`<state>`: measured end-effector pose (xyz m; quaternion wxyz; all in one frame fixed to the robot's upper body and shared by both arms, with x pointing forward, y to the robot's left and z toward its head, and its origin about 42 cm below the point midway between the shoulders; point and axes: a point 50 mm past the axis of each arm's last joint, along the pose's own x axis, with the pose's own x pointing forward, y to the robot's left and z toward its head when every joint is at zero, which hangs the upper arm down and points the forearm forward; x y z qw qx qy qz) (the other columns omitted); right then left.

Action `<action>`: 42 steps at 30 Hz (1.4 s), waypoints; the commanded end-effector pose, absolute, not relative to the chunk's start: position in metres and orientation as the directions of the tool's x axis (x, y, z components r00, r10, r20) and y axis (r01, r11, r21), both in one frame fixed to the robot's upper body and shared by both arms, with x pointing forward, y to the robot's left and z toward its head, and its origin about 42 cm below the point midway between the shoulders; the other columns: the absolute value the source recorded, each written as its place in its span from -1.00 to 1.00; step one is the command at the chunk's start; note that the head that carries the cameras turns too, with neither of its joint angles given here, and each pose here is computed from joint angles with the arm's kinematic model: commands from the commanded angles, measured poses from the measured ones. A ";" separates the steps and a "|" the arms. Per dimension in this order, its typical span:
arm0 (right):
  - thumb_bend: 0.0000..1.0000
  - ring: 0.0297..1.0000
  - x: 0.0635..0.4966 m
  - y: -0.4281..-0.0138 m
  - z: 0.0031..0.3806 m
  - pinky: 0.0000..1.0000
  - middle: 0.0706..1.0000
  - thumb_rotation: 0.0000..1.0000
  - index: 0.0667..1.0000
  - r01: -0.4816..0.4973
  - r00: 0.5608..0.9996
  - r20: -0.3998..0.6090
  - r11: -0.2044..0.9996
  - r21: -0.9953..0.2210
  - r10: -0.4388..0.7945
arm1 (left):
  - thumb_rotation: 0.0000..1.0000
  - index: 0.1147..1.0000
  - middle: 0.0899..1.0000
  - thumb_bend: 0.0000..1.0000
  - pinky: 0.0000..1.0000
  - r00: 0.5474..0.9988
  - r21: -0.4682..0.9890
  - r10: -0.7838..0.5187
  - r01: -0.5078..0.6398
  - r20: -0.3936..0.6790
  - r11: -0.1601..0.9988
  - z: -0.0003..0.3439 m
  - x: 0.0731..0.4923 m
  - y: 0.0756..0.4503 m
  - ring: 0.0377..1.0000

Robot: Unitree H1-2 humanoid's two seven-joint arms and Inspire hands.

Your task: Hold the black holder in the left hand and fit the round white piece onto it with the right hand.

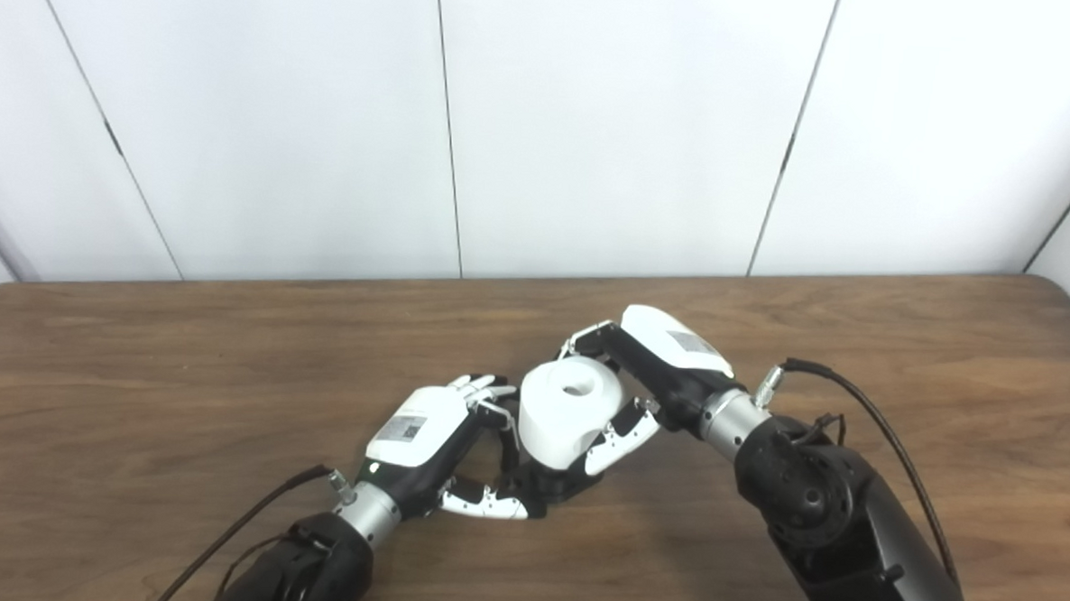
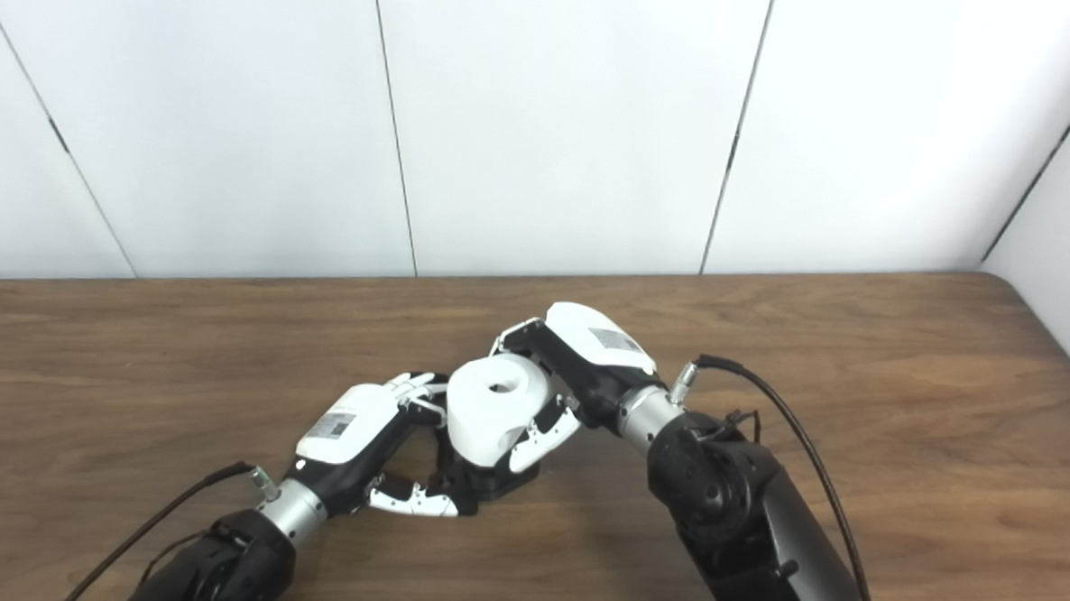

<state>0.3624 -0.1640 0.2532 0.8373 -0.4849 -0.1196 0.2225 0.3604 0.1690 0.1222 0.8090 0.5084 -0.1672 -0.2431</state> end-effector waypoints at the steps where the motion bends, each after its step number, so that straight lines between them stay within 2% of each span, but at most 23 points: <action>1: 0.04 0.40 0.364 -0.162 0.277 0.20 0.39 -0.74 -0.11 -0.190 0.863 0.065 0.441 -0.877 0.502 | -0.89 -0.16 0.69 0.05 0.91 0.814 0.910 -0.554 0.347 -0.172 0.227 0.091 0.345 0.179 0.85; 13: 0.04 0.39 0.361 -0.157 0.259 0.27 0.38 -0.73 -0.11 -0.203 0.840 0.028 0.362 -0.910 0.542 | -0.89 -0.16 0.69 0.05 0.92 0.816 0.910 -0.549 0.350 -0.179 0.223 0.093 0.344 0.178 0.86; 20: 0.05 0.41 0.362 -0.155 0.250 0.24 0.37 -0.73 -0.11 -0.205 0.834 0.022 0.347 -0.915 0.552 | -0.89 -0.16 0.70 0.05 0.91 0.816 0.909 -0.548 0.353 -0.182 0.224 0.093 0.343 0.178 0.87; 26: 0.04 0.45 0.364 -0.155 0.244 0.30 0.37 -0.73 -0.11 -0.203 0.829 0.015 0.326 -0.923 0.559 | -0.89 -0.16 0.70 0.05 0.92 0.815 0.909 -0.549 0.354 -0.184 0.221 0.094 0.342 0.178 0.87; 42: 0.05 0.41 0.371 -0.153 0.236 0.26 0.35 -0.73 -0.11 -0.184 0.829 0.023 0.312 -0.932 0.559 | -0.89 -0.16 0.68 0.05 0.90 0.815 0.912 -0.551 0.346 -0.177 0.219 0.096 0.341 0.181 0.85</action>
